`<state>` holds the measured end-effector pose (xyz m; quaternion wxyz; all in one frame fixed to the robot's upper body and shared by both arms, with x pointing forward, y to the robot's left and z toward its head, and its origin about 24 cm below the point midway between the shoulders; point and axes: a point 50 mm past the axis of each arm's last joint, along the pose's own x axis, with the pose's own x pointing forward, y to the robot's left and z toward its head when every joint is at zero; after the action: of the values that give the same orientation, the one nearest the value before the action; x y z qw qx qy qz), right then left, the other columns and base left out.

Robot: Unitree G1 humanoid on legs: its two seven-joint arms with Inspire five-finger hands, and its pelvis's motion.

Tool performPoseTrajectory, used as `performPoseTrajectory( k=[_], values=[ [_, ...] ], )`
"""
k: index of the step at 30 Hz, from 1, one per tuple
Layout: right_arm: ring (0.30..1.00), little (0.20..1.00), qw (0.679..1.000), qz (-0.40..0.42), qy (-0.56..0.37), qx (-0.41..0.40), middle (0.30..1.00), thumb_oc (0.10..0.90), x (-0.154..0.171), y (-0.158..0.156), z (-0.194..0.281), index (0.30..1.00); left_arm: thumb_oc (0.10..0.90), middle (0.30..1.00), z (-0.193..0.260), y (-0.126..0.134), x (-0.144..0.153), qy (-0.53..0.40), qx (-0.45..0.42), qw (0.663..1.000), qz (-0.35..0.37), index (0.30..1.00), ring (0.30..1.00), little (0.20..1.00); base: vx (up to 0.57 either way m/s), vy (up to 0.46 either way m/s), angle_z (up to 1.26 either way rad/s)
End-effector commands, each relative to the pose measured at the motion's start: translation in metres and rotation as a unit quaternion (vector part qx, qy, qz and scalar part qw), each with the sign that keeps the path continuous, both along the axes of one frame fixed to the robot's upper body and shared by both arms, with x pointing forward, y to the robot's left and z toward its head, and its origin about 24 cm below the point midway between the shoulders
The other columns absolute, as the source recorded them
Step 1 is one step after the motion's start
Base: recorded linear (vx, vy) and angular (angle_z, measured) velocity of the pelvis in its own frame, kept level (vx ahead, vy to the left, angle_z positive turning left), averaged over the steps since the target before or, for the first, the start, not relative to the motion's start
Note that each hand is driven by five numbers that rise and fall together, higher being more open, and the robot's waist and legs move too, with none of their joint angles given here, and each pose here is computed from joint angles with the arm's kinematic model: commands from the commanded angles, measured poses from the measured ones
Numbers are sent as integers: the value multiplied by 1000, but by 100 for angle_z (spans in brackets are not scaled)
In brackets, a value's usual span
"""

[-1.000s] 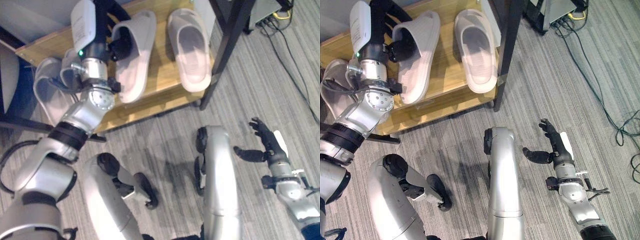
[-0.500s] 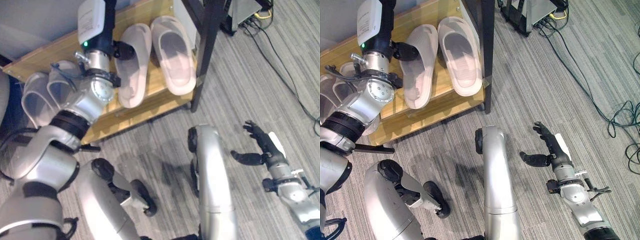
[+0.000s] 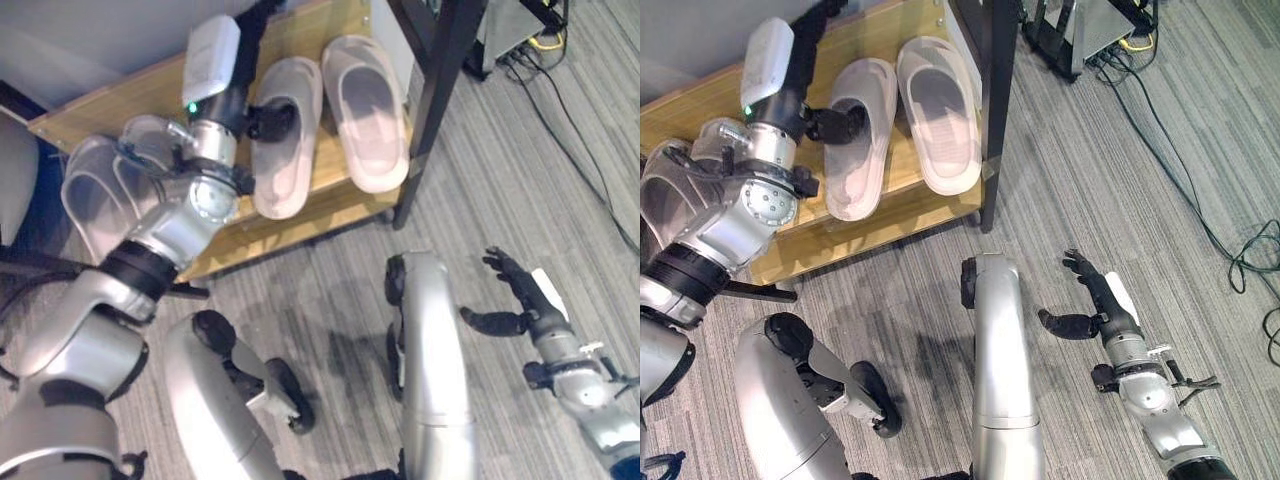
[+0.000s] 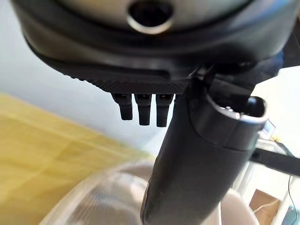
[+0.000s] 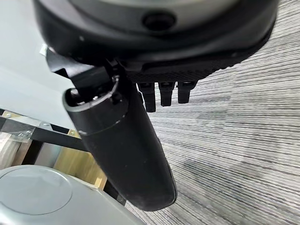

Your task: Arrange the slippers neatly on the shoe rack.

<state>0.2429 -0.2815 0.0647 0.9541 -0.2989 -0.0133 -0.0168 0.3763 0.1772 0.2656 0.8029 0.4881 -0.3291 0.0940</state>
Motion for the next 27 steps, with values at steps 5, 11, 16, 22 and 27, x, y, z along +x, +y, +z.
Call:
performPoseTrajectory(
  k=[5,11,16,22,27],
  values=[
    [900,900,989,19,-145,-11,900,800,8,3,60,900,800,900,46,-9,-33,-127,-56,987,-84,900,900,900,-3,1,1],
    [900,900,991,-1,-129,-25,900,800,1,-1,50,900,800,900,38,-3,-59,-146,-148,966,-152,900,900,900,-3,10,4],
    [900,900,993,-7,-113,-34,900,800,-3,-2,42,900,800,900,32,3,-73,-148,-177,957,-175,900,900,900,-10,-5,3],
    [900,900,994,-17,-103,-43,900,800,-3,-2,38,900,800,900,19,5,-86,-98,-288,917,-257,900,900,900,-10,-2,5],
    [900,900,994,-24,-98,-47,900,800,-1,-3,37,900,800,900,-3,6,-87,-20,-367,880,-300,900,900,900,-5,-2,2]
  ],
)
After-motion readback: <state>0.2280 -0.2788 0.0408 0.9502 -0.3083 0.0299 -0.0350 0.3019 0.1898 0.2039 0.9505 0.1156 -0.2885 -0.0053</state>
